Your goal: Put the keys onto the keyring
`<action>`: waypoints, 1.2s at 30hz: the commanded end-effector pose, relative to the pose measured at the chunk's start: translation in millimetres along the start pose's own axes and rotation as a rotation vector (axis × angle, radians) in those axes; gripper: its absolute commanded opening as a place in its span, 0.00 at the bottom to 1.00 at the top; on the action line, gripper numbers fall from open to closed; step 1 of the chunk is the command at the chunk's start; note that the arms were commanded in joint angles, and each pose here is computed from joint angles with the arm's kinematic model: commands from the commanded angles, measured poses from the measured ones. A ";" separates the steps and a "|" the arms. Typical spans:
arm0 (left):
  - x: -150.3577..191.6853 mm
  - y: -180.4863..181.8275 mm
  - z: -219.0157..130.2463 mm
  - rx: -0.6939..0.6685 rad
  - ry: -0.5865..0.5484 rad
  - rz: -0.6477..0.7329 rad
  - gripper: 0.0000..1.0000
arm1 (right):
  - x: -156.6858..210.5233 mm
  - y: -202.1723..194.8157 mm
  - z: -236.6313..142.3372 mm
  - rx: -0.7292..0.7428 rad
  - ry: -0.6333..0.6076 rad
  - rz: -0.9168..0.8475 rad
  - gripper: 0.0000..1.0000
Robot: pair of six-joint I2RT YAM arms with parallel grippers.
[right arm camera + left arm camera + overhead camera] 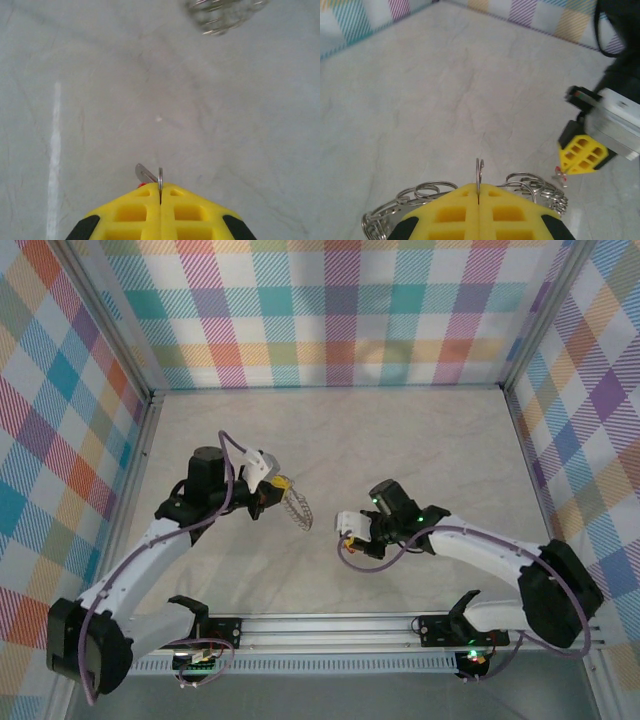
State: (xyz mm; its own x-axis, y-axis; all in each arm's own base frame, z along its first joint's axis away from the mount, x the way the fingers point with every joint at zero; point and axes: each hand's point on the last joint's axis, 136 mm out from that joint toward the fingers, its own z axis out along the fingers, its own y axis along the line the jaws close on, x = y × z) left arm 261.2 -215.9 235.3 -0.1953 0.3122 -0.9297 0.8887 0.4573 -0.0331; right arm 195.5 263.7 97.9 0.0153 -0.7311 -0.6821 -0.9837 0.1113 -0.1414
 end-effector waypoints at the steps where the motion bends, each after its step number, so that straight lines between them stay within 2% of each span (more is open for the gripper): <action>1: -26.2 -14.6 -5.8 0.012 -0.091 0.176 0.00 | -38.9 -25.7 -18.2 0.121 -0.176 0.137 0.00; 7: -18.6 -34.7 6.8 0.096 0.000 0.313 0.00 | -84.5 -48.2 -40.5 0.179 -0.310 0.228 0.00; 11: -14.0 -39.5 15.6 0.123 0.043 0.357 0.00 | -103.0 -57.8 -52.6 0.214 -0.367 0.215 0.00; 15: -12.8 -35.0 23.9 0.077 0.061 0.359 0.00 | -116.2 -49.0 -57.9 0.152 -0.386 0.173 0.00; 19: -8.9 -36.8 33.3 0.067 0.068 0.341 0.00 | -125.9 -44.1 -54.7 0.110 -0.420 0.201 0.00; 24: -5.6 -38.8 39.5 0.056 0.069 0.323 0.00 | -137.6 -42.3 -51.5 0.102 -0.444 0.195 0.00; 36: -1.3 -37.7 43.4 0.063 0.102 0.296 0.00 | -139.9 -38.5 -47.8 0.092 -0.453 0.226 0.00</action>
State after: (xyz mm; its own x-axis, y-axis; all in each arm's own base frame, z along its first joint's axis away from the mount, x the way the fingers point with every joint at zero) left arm 246.7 -263.7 208.1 0.0055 0.5304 -0.8477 0.9380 0.2911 0.1882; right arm 221.3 321.8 213.0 -0.1153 -0.3746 -0.9200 -0.9504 0.3109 -0.0075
